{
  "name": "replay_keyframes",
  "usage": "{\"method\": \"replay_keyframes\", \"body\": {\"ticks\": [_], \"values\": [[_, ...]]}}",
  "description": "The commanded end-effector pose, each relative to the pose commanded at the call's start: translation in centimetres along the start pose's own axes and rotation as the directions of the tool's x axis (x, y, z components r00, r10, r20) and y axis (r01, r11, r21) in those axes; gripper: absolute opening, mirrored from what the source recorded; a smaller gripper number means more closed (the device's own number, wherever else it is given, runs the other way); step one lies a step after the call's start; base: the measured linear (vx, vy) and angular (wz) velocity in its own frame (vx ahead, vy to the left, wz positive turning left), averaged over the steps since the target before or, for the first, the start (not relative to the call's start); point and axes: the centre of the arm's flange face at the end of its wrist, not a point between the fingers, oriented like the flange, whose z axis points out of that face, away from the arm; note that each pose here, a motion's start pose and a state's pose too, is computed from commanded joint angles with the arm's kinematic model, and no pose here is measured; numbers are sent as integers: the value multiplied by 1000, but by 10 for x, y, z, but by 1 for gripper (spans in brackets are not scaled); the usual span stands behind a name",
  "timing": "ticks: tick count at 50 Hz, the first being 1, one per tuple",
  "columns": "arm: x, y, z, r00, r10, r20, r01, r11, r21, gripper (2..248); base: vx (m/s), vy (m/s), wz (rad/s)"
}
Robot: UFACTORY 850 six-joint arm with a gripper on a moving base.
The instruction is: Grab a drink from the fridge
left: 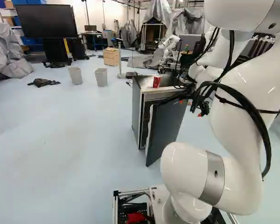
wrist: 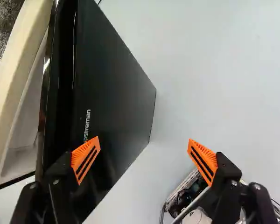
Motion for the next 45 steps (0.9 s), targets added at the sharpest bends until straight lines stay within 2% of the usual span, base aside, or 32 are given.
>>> {"method": "replay_keyframes", "body": {"ticks": [13, 25, 35, 45], "values": [[-24, -3, -9, 996, -94, 0, 94, 996, -6, 247, 0, 0, 0], [-44, 0, -19, 980, -198, -36, 197, 980, -20, 247, 0, 0, 0], [-59, 3, -25, 952, -293, -92, 291, 956, -36, 247, 0, 0, 0], [-72, 5, -24, 911, -386, -142, 383, 922, -53, 247, 0, 0, 0]]}}
